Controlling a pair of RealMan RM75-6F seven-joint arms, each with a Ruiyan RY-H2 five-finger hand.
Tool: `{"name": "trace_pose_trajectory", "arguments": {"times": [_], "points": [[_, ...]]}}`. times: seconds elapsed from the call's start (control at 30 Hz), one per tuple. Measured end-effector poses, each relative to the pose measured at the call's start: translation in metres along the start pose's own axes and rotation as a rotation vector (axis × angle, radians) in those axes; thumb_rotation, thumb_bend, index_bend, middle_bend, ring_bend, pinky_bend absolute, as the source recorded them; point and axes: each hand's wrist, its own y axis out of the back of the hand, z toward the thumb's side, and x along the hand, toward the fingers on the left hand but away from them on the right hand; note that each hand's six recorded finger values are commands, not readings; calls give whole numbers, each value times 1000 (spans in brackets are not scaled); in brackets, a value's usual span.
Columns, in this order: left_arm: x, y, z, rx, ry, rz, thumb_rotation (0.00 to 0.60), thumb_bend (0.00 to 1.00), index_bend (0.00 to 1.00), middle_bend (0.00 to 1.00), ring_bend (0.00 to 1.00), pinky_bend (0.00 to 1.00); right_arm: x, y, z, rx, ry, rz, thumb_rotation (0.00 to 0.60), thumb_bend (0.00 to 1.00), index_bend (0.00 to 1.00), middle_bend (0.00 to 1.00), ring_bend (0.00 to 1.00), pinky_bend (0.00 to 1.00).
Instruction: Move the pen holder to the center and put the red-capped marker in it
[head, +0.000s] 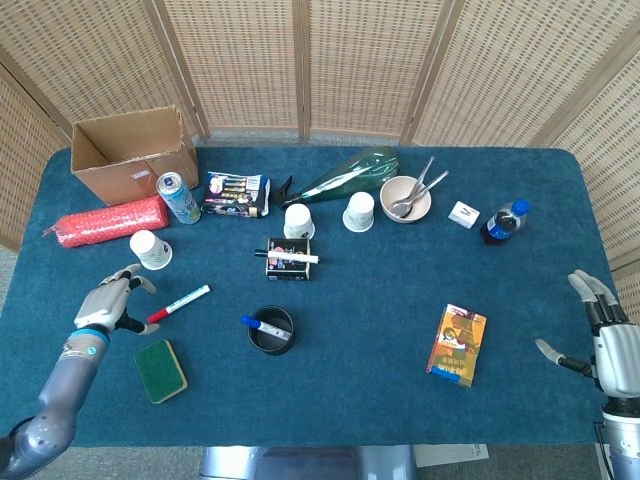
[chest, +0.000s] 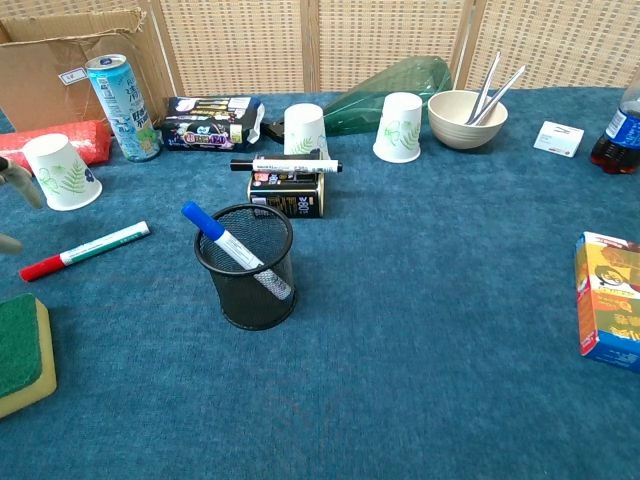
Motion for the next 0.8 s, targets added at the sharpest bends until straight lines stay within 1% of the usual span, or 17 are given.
{"name": "trace_pose_trajectory", "arguments": {"times": [0.17, 0.33, 0.53, 0.67, 0.8], "points": [[8, -3, 6, 35, 31, 22, 600, 196, 343, 0, 0, 51, 0, 2, -2, -16, -8, -7, 600, 0, 105, 127, 121, 290], [17, -11, 8, 84, 75, 41, 600, 206, 346, 0, 0, 59, -1, 4, -3, -30, -13, -17, 600, 0, 107, 130, 123, 290], [27, -19, 12, 116, 116, 65, 600, 234, 347, 0, 0, 67, -1, 3, -3, -42, -15, -15, 600, 0, 109, 131, 124, 289], [31, -27, 16, 132, 127, 59, 600, 245, 347, 0, 0, 71, -1, 4, -4, -50, -20, -17, 600, 0, 109, 131, 125, 290], [34, -32, 24, 122, 123, 57, 600, 245, 347, 0, 0, 73, -1, 4, -6, -56, -26, -18, 600, 0, 109, 131, 126, 290]]}}
